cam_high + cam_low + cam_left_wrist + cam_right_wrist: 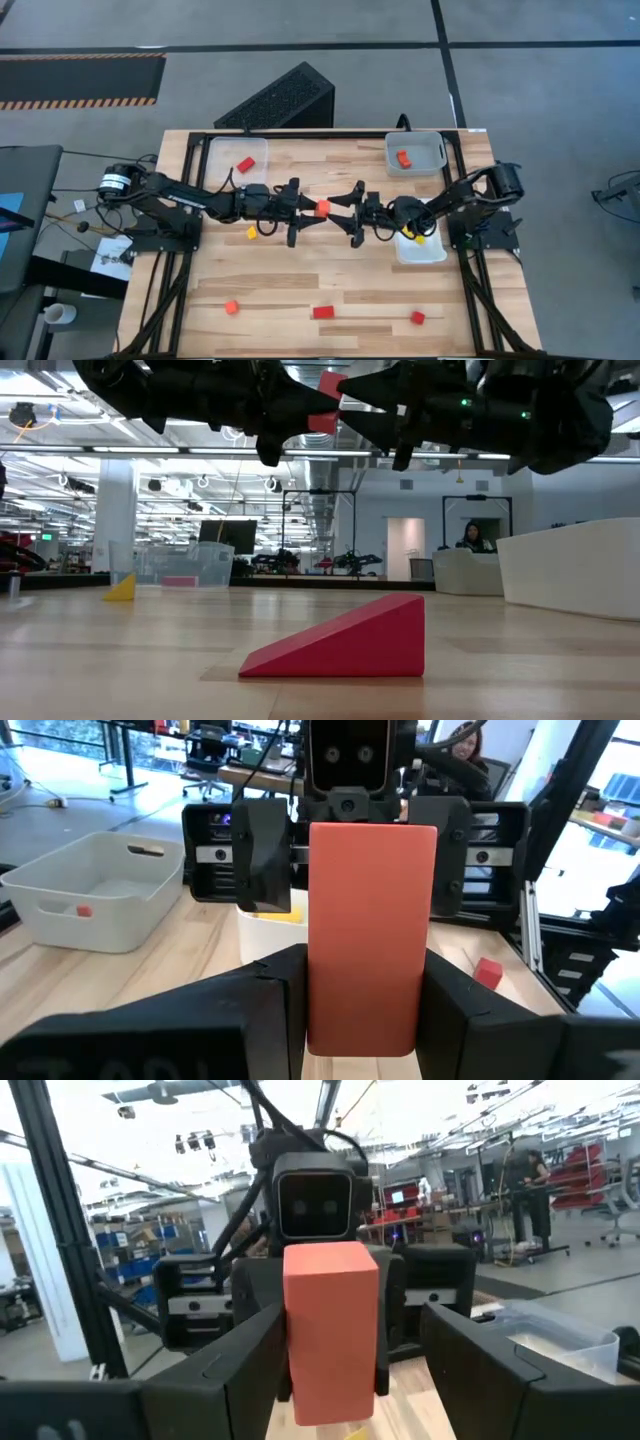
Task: Sort & place blocks by color
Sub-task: Put the top orange block into the gray bin
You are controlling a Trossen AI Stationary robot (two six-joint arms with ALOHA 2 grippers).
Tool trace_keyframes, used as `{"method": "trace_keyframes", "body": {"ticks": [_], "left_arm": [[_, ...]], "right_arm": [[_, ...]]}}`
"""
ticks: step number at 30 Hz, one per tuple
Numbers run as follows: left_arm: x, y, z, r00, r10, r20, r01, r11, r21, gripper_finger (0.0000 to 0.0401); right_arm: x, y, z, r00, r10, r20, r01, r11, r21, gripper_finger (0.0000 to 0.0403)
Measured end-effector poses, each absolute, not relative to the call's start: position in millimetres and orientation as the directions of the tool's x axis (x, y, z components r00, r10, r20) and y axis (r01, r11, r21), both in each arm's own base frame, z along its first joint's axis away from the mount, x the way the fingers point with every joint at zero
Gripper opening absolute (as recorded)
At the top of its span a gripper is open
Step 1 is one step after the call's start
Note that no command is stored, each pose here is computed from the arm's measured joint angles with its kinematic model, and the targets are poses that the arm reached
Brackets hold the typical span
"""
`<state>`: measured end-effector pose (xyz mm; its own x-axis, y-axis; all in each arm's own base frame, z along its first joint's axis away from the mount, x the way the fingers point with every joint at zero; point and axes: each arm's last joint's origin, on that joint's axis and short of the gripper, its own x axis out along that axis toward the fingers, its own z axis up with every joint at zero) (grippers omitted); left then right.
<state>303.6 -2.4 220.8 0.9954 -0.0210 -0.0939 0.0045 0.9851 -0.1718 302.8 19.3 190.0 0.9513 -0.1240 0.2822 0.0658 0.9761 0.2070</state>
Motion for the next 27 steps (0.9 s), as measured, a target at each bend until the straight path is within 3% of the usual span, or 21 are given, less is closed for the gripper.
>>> {"method": "trace_keyframes", "body": {"ticks": [19,23,27], "left_arm": [[303.2,-12.3,219.6,0.991,-0.077,-0.106,0.062,0.989,-0.136,0.0097],[302.9,-12.2,218.4,0.990,-0.076,-0.120,0.059,0.989,-0.138,0.0097],[302.9,-12.0,218.2,0.990,-0.072,-0.122,0.054,0.988,-0.146,0.0097]], "right_arm": [[329.6,14.6,204.0,0.976,-0.014,0.216,-0.033,0.977,0.209,0.0251],[329.9,14.6,203.9,0.977,-0.014,0.213,-0.032,0.977,0.209,0.0227],[330.1,15.1,203.5,0.978,-0.012,0.208,-0.032,0.978,0.208,0.0175]]}}
